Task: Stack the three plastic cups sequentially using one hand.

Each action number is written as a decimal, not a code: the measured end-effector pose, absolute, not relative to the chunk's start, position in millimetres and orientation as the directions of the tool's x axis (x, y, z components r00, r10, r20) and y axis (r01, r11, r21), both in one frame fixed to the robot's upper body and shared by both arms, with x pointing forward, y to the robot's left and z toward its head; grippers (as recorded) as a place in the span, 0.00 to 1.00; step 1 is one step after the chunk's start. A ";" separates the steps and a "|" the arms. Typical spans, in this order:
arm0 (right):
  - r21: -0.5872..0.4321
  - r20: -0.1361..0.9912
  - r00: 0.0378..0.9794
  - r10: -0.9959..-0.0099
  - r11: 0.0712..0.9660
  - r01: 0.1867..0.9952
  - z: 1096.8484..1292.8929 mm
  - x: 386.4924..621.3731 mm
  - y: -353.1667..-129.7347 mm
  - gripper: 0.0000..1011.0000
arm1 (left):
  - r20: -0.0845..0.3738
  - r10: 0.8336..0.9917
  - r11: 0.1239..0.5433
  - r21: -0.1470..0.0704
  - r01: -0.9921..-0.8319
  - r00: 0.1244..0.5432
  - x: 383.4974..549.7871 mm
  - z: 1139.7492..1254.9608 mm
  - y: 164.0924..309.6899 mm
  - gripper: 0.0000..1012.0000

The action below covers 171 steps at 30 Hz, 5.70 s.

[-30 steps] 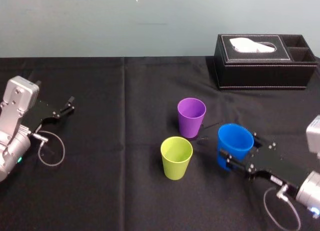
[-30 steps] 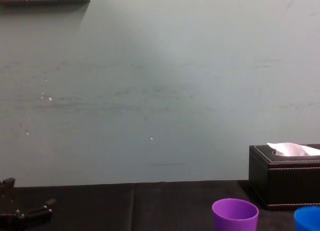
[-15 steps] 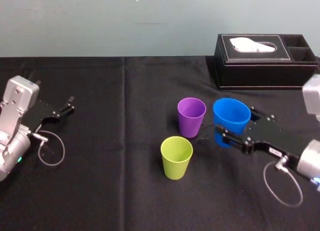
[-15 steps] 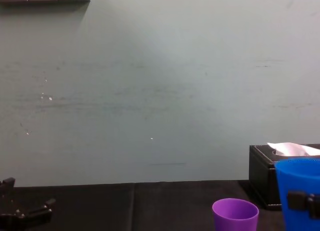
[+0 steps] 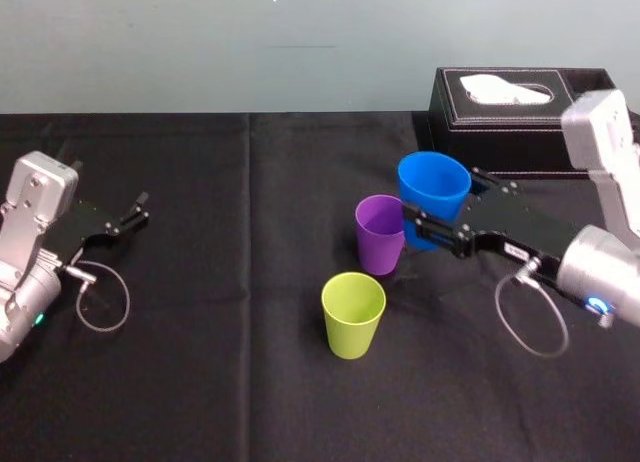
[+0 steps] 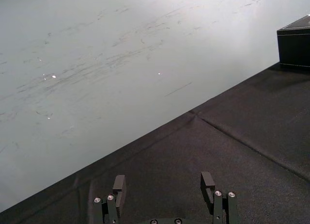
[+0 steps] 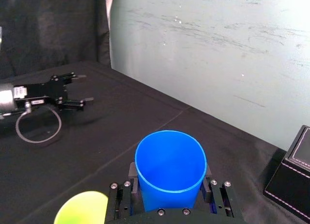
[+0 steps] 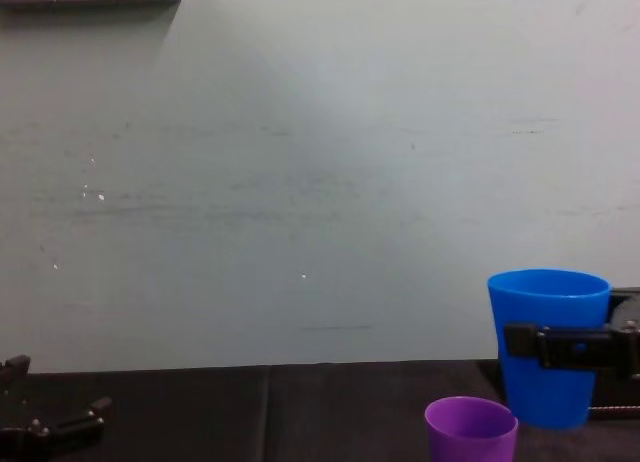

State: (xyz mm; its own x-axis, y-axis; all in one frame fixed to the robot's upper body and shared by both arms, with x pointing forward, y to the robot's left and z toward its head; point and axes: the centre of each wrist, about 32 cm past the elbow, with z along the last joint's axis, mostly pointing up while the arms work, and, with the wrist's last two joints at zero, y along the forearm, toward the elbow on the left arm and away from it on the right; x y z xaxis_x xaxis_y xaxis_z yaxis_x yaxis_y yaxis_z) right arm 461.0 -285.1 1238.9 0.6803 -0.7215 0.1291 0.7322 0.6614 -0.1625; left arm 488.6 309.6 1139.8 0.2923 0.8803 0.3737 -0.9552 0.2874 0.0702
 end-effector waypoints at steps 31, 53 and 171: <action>-0.198 0.136 0.701 -0.700 0.674 0.711 1219.0 523.8 -258.9 0.72 | 0.374 0.880 0.287 0.070 -0.955 0.292 488.6 1139.8 309.7 1.00; -0.176 0.099 0.719 -0.688 0.699 0.693 1196.8 526.2 -261.9 0.72 | 0.374 0.880 0.287 0.070 -0.955 0.292 488.6 1139.8 309.7 1.00; -0.269 0.019 0.870 -0.493 0.835 0.480 1158.0 457.9 -287.8 0.99 | 0.374 0.880 0.287 0.070 -0.955 0.292 488.6 1139.8 309.7 1.00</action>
State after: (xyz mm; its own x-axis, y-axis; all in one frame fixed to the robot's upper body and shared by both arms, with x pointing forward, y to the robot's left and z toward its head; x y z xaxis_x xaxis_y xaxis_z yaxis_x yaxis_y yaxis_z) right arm 457.9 -287.8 1158.0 0.8696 -0.4934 0.0193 0.4799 0.8352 -0.2686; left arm 488.6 309.7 1139.8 0.2923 0.8803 0.3737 -0.9553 0.2873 0.0703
